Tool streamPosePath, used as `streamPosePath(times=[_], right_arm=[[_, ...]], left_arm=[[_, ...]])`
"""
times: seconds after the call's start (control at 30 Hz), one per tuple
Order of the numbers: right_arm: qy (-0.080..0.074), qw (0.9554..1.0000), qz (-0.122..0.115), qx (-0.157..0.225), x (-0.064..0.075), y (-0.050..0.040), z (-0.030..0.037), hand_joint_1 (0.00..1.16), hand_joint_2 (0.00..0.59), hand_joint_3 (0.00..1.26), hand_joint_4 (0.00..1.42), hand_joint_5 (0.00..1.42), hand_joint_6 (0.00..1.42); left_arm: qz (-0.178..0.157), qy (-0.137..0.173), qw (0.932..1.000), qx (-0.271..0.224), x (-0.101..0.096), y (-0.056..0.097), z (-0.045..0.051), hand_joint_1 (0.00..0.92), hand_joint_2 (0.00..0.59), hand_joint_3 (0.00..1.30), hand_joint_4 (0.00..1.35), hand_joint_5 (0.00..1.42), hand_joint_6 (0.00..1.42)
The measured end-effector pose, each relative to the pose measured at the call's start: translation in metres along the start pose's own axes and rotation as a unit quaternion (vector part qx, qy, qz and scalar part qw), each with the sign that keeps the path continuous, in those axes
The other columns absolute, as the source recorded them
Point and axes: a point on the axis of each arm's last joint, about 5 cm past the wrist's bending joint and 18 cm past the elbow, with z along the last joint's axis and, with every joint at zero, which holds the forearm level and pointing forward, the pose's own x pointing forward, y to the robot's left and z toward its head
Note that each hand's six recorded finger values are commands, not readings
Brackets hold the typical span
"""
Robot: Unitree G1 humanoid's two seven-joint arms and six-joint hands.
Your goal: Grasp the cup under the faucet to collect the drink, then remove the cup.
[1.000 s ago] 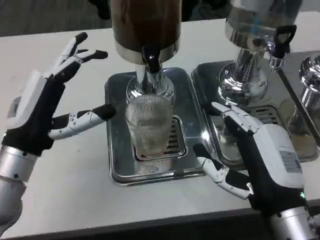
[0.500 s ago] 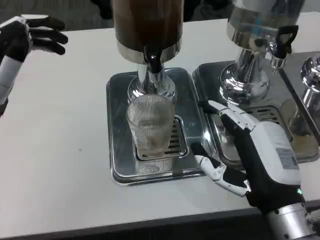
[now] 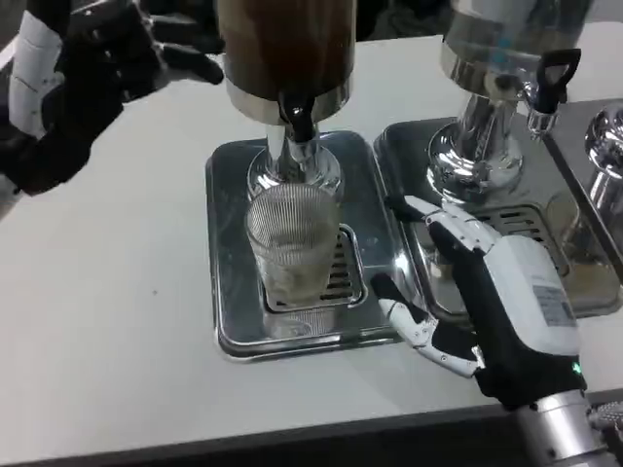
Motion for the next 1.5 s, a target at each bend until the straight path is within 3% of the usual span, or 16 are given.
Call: streamPosePath(times=[0.1, 0.43, 0.67, 1.03, 1.5], right_arm=[[0.0, 1.0, -0.004, 0.002, 0.001, 0.0007, -0.0007, 0.56, 0.386, 0.25, 0.27, 0.18, 0.22], [0.005, 0.9999, -0.008, 0.008, 0.003, 0.0032, -0.003, 0.56, 0.391, 0.25, 0.27, 0.18, 0.22], [0.004, 0.9998, -0.014, 0.014, 0.003, 0.0043, -0.0027, 0.56, 0.394, 0.25, 0.27, 0.18, 0.22], [0.006, 0.9997, -0.017, 0.019, 0.002, 0.0042, -0.0029, 0.54, 0.395, 0.25, 0.27, 0.18, 0.22], [0.01, 0.9995, -0.018, 0.023, 0.0, 0.0037, -0.0037, 0.53, 0.399, 0.25, 0.27, 0.19, 0.22]], left_arm=[[-0.017, -0.001, 0.9997, -0.016, 0.005, 0.001, 0.0021, 0.0, 0.112, 0.29, 0.22, 0.3, 0.23], [-0.065, -0.006, 0.9972, -0.038, 0.021, -0.003, 0.0042, 0.0, 0.118, 0.23, 0.12, 0.2, 0.12], [-0.09, 0.028, 0.9954, -0.016, 0.027, -0.009, 0.0006, 0.0, 0.118, 0.16, 0.01, 0.11, 0.03], [-0.11, 0.015, 0.9926, 0.049, 0.034, -0.019, 0.0009, 0.0, 0.123, 0.06, 0.0, 0.02, 0.0], [-0.132, 0.047, 0.9868, 0.08, 0.029, -0.028, -0.0105, 0.0, 0.119, 0.03, 0.0, 0.0, 0.0]])
